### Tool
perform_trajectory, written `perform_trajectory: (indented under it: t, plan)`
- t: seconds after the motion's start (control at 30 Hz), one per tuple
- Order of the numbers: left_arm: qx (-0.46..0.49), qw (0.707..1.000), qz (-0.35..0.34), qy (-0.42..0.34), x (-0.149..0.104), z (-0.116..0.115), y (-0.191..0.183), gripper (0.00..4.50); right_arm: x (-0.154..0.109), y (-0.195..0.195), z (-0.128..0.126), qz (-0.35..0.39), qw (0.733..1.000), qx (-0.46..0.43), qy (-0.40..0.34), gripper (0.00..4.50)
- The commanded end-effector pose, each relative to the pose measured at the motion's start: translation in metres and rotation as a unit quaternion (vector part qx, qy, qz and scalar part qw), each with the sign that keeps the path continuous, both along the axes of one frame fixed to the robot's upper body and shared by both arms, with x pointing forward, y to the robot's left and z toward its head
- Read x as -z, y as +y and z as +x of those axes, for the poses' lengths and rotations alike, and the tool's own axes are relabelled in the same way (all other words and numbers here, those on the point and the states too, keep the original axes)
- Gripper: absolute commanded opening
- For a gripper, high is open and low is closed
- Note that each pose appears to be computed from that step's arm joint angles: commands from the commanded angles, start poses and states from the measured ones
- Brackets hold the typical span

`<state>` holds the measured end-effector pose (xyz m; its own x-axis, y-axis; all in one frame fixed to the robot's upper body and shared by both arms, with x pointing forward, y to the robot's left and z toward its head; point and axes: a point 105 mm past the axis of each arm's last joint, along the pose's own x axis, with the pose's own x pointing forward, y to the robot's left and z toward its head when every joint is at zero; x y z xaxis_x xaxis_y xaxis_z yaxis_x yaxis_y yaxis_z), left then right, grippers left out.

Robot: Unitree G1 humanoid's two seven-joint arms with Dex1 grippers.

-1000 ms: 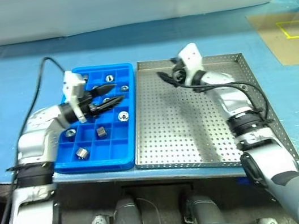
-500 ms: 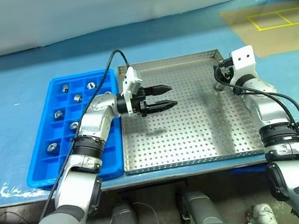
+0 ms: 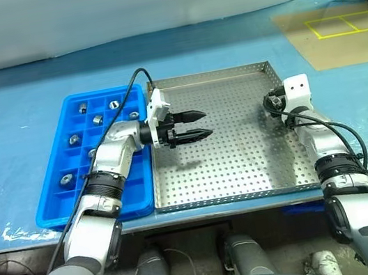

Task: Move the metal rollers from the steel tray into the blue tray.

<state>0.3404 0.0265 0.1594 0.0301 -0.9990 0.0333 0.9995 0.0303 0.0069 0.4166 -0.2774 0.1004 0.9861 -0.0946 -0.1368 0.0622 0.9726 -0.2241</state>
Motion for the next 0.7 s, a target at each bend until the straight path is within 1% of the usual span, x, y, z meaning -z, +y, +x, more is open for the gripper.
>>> perform_trajectory:
  t: [0.03, 0.23, 0.33, 0.43, 0.47, 0.7]
  plan:
    - [-0.006, 1.000, -0.008, -0.022, -0.011, -0.001, 0.005, 3.11, 0.010, -0.011, -0.003, 0.010, 1.000, 0.018, 0.012, 3.68]
    - [-0.014, 1.000, -0.004, -0.022, -0.010, -0.001, 0.008, 3.11, 0.023, 0.000, -0.001, 0.016, 0.999, 0.001, 0.029, 3.68]
    - [-0.017, 1.000, -0.003, -0.023, -0.010, -0.001, 0.010, 3.11, 0.025, 0.006, -0.001, 0.021, 0.999, -0.012, 0.029, 3.05]
    - [-0.020, 1.000, -0.002, -0.023, -0.010, 0.000, 0.012, 3.11, 0.027, 0.008, 0.000, 0.013, 0.999, -0.012, 0.037, 2.11]
    - [-0.021, 1.000, -0.001, -0.023, -0.010, 0.000, 0.012, 3.11, 0.029, 0.008, -0.001, 0.012, 0.999, -0.011, 0.038, 1.88]
    - [-0.027, 0.999, 0.003, -0.023, -0.008, 0.002, 0.015, 3.11, 0.031, 0.014, -0.001, 0.015, 0.999, -0.021, 0.040, 1.81]
